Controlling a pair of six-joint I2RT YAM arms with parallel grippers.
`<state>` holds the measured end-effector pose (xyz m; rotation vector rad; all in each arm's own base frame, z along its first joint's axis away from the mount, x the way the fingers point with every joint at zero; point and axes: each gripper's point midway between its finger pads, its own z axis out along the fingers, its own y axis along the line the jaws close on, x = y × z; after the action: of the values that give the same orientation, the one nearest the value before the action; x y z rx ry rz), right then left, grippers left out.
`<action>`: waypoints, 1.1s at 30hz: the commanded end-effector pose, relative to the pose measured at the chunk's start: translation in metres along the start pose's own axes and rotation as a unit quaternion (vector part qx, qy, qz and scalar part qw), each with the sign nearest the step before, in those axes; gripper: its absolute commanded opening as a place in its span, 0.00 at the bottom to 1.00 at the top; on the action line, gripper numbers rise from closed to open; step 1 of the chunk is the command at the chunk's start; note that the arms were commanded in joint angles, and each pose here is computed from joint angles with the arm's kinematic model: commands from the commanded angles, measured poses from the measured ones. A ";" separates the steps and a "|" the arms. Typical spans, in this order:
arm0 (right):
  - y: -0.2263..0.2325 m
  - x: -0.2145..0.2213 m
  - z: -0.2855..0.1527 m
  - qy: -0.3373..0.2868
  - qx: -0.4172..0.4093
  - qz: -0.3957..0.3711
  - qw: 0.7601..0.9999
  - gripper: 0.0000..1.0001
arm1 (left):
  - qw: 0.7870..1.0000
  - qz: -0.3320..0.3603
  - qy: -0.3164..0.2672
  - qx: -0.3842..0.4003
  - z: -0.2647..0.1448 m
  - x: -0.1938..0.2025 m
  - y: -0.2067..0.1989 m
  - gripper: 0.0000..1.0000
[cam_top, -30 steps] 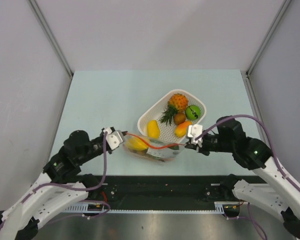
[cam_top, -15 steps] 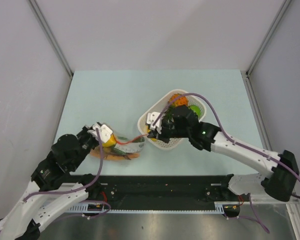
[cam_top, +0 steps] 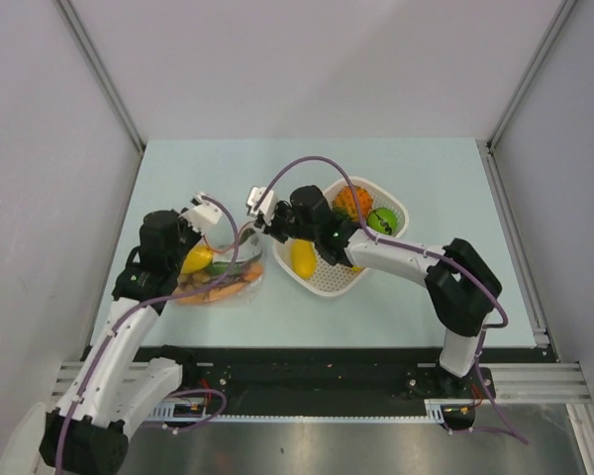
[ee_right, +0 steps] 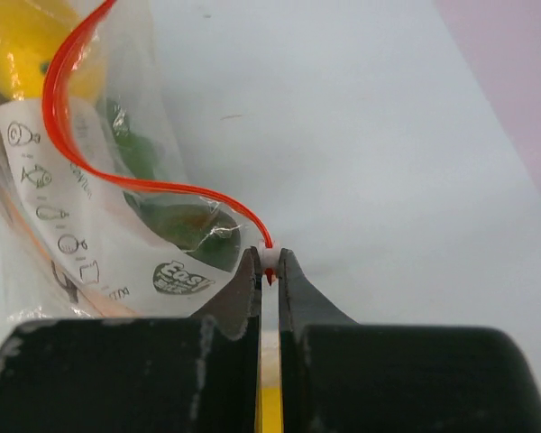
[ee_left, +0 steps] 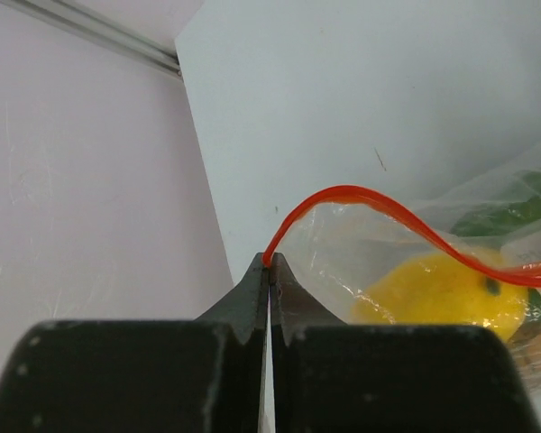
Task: Place the food in the zip-top bag and seal the zipper
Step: Place the zipper food storage bag at the center of the board, then reset both arms
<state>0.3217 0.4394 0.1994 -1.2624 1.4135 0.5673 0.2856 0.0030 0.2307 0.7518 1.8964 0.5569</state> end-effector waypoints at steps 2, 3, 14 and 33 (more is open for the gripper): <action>-0.040 -0.051 0.027 -0.083 0.067 -0.018 0.994 0.06 | 0.997 -0.044 -0.063 0.026 0.042 -0.030 0.000 0.00; -0.043 -0.043 0.033 -0.074 0.072 -0.022 0.994 0.12 | 0.996 -0.049 -0.064 0.031 0.047 -0.031 -0.003 0.01; -0.121 -0.066 -0.037 -0.060 0.179 0.051 0.981 1.00 | 0.982 -0.174 -0.026 0.068 0.090 -0.064 0.006 1.00; -0.188 0.051 -0.340 0.045 0.324 0.335 0.884 1.00 | 0.922 -0.296 -0.007 0.250 0.055 -0.128 -0.019 1.00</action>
<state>0.4019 0.0967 0.3613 -0.3711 1.7068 0.3265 0.3870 -0.0922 0.2908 0.5033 2.0888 -0.2335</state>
